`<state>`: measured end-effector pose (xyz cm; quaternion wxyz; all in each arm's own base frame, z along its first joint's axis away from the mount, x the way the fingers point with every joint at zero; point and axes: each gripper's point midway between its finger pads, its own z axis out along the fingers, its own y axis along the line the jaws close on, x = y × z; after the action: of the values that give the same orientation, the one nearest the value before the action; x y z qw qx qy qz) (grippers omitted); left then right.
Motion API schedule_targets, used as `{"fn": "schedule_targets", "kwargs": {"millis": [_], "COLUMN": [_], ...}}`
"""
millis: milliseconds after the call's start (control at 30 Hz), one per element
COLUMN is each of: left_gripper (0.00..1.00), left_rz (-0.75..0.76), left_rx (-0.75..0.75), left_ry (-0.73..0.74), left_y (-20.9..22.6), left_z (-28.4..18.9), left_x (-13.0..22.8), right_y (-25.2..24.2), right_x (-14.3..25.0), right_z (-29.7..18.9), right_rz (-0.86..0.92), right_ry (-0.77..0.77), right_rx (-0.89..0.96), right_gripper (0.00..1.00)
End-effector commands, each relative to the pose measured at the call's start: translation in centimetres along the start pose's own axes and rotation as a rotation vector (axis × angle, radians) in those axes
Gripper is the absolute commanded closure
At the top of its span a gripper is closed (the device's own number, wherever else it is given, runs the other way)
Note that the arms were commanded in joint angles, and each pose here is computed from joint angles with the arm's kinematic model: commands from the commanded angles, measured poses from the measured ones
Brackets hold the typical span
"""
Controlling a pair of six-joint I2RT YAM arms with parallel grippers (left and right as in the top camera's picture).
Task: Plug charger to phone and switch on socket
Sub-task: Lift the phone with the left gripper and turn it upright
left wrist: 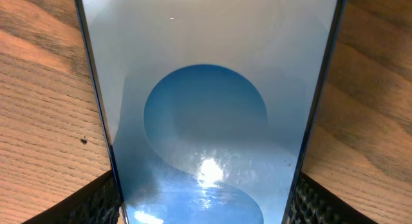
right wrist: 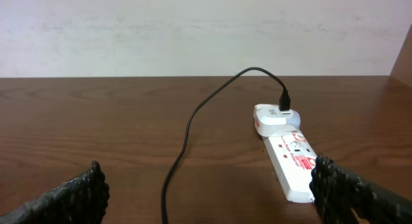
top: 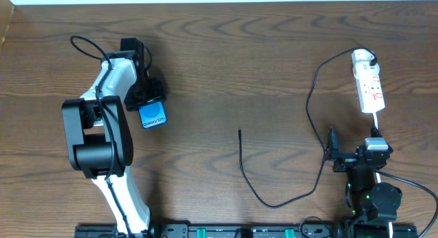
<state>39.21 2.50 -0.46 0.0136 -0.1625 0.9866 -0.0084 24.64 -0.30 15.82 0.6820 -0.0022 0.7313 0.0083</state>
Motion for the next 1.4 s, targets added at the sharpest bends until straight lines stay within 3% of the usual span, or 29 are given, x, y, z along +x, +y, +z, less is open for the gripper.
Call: {"fn": "schedule_targets", "kwargs": {"millis": [0,367,1000,1133,1367], "left_gripper": [0.93,0.93,0.92,0.93,0.92], "left_rz": [-0.014,-0.013,-0.008,0.003,0.029], "left_rx": [-0.034,-0.031,0.066,0.196,0.557], "left_ry": [0.137,0.126,-0.101,-0.114,-0.031], "left_y": [0.9,0.7,-0.7,-2.8,-8.5], "left_z": [3.9,2.1,-6.7,-8.6,-11.5], "left_x": [3.3,2.5,-0.1,0.2,2.1], "right_y": [0.0,0.0,0.0,0.0,0.0], "right_x": [0.0,0.0,0.0,0.0,0.0], "right_z": [0.0,0.0,0.0,0.0,0.0], "right_rz": [-0.012,-0.012,-0.012,-0.012,-0.012], "right_ry": [-0.001,-0.001,-0.001,-0.001,-0.001], "right_rx": [0.0,0.0,0.0,0.0,0.0], "right_gripper": [0.01,0.01,0.01,0.01,0.01]}}
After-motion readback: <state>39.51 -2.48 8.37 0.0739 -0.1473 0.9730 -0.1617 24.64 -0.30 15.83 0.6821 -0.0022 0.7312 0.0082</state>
